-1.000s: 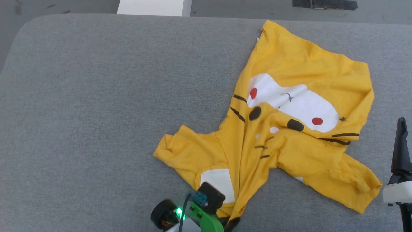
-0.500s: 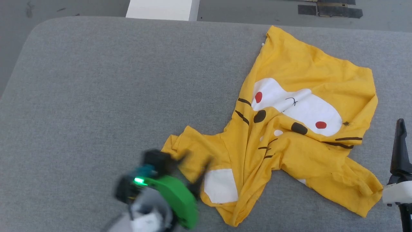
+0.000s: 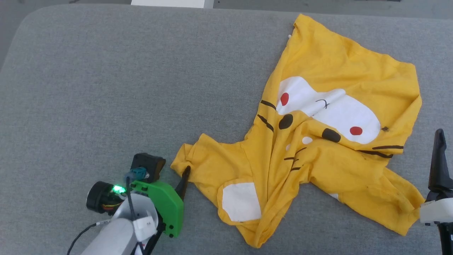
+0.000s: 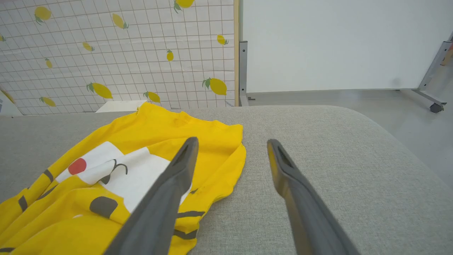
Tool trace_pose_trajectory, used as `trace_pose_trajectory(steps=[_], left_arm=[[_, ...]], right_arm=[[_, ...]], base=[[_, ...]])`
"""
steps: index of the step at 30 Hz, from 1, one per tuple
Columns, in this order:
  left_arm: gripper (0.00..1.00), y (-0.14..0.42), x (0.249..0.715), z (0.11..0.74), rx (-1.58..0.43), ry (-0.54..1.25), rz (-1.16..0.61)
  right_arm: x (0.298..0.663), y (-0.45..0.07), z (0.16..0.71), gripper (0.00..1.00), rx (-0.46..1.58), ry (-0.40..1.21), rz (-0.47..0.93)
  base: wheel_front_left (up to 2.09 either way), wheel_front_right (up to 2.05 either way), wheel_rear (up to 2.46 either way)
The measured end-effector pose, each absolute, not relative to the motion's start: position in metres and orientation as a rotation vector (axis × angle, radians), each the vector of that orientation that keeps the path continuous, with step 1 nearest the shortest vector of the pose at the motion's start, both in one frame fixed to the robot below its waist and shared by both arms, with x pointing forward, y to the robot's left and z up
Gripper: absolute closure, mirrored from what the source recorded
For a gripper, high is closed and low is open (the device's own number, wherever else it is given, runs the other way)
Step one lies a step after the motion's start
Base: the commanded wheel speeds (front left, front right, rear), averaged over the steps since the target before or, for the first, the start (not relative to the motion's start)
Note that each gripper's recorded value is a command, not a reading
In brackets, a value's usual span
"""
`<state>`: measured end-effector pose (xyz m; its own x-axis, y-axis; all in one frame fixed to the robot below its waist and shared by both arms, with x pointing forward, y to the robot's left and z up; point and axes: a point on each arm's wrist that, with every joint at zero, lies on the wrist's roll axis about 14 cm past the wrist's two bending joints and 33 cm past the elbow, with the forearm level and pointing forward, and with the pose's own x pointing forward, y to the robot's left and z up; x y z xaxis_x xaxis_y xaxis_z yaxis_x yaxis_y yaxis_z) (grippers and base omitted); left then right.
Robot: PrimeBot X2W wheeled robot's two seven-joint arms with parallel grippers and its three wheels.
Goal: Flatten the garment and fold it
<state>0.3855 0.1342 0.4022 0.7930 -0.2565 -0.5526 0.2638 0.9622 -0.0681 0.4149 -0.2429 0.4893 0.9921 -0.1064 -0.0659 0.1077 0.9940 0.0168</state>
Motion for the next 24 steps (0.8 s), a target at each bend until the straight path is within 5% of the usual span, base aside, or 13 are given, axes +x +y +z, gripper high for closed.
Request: trace_pose_trajectory(steps=[6, 7, 8, 9, 16, 24], left_arm=[[0.00, 0.128, 0.383, 0.375, 0.036, 0.711, -0.324], [0.16, 0.128, 0.383, 0.373, 0.043, 0.724, -0.332], [0.64, 0.128, 0.385, 0.372, 0.051, 0.730, -0.338], [1.00, 0.129, 0.387, 0.371, 0.059, 0.732, -0.339], [1.00, 0.121, 0.392, 0.376, 0.007, 0.713, -0.368], [1.00, 0.169, 0.403, 0.430, -0.229, 0.448, -0.092]], right_arm=[[0.416, -0.244, 0.485, 0.00, 0.017, 0.081, -0.111], [0.417, -0.244, 0.485, 0.00, 0.016, 0.080, -0.112], [0.417, -0.245, 0.485, 0.00, 0.016, 0.079, -0.113], [0.417, -0.245, 0.485, 0.00, 0.016, 0.078, -0.113], [0.415, -0.246, 0.490, 0.00, 0.018, 0.068, -0.117], [0.409, -0.245, 0.502, 0.00, 0.022, 0.038, -0.113]], base=[[0.00, 0.00, 0.00], [0.00, 0.00, 0.00], [0.00, 0.00, 0.00], [0.00, 0.00, 0.00], [0.00, 0.00, 0.00], [0.00, 0.00, 0.00]])
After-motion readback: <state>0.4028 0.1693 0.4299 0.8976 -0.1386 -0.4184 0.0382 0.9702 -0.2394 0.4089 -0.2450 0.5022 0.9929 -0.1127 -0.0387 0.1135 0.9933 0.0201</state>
